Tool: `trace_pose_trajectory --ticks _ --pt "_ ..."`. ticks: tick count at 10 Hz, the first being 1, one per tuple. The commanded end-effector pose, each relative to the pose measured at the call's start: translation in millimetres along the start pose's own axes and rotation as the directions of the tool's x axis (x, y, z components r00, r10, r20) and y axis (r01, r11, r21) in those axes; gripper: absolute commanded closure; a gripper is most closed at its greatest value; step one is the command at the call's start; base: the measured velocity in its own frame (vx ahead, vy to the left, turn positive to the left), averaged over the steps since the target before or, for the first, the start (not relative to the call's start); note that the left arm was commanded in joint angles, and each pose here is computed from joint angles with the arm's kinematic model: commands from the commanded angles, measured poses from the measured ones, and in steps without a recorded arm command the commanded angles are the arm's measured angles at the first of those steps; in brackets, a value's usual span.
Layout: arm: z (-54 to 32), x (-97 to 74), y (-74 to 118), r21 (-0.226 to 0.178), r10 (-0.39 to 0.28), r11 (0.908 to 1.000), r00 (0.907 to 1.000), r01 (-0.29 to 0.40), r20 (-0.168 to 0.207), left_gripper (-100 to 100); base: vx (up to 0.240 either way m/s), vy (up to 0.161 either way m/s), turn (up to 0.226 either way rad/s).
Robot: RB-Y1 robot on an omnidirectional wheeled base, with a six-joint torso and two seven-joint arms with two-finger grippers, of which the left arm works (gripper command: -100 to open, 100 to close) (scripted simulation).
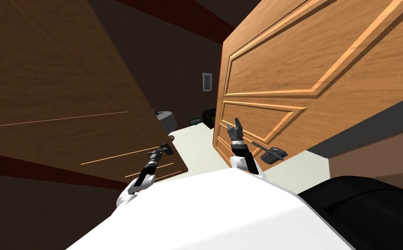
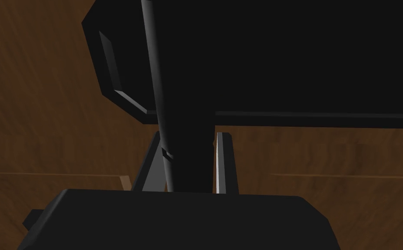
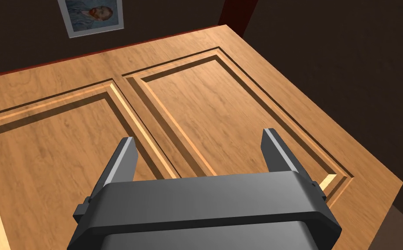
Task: Pull the door open
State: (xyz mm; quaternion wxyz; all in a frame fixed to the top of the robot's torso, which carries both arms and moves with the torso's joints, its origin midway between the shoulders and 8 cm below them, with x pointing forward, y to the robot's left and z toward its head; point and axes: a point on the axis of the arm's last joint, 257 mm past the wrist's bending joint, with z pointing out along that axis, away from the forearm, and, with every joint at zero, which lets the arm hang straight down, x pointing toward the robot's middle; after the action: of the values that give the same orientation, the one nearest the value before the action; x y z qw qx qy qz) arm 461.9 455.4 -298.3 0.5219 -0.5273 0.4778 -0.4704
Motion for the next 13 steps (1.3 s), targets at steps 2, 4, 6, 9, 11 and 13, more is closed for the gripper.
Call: trace_pose_trajectory --ticks 2,4,6,9,11,13 --pt "-9.9 1.2 -2.5 0.009 0.000 1.0000 0.9995 0.000 -0.033 100 -0.209 0.059 -0.121" --pt "-18.9 1.9 -3.8 0.012 0.001 0.9999 0.9982 -0.001 -0.060 100 -0.215 0.087 -0.148" --pt "-29.5 3.5 -4.9 0.013 0.000 0.9999 0.9957 0.001 -0.093 100 -0.221 0.068 -0.140" --pt "-41.8 1.6 -0.1 0.008 -0.002 1.0000 0.9941 0.003 -0.109 100 -0.143 0.054 -0.076" --pt "-54.9 -5.5 0.5 0.011 0.000 0.9999 0.9929 0.002 -0.119 100 -0.076 0.020 -0.091" --pt "-71.5 -13.6 0.7 0.013 0.002 0.9999 0.9910 0.000 -0.134 100 -0.070 0.027 -0.093"
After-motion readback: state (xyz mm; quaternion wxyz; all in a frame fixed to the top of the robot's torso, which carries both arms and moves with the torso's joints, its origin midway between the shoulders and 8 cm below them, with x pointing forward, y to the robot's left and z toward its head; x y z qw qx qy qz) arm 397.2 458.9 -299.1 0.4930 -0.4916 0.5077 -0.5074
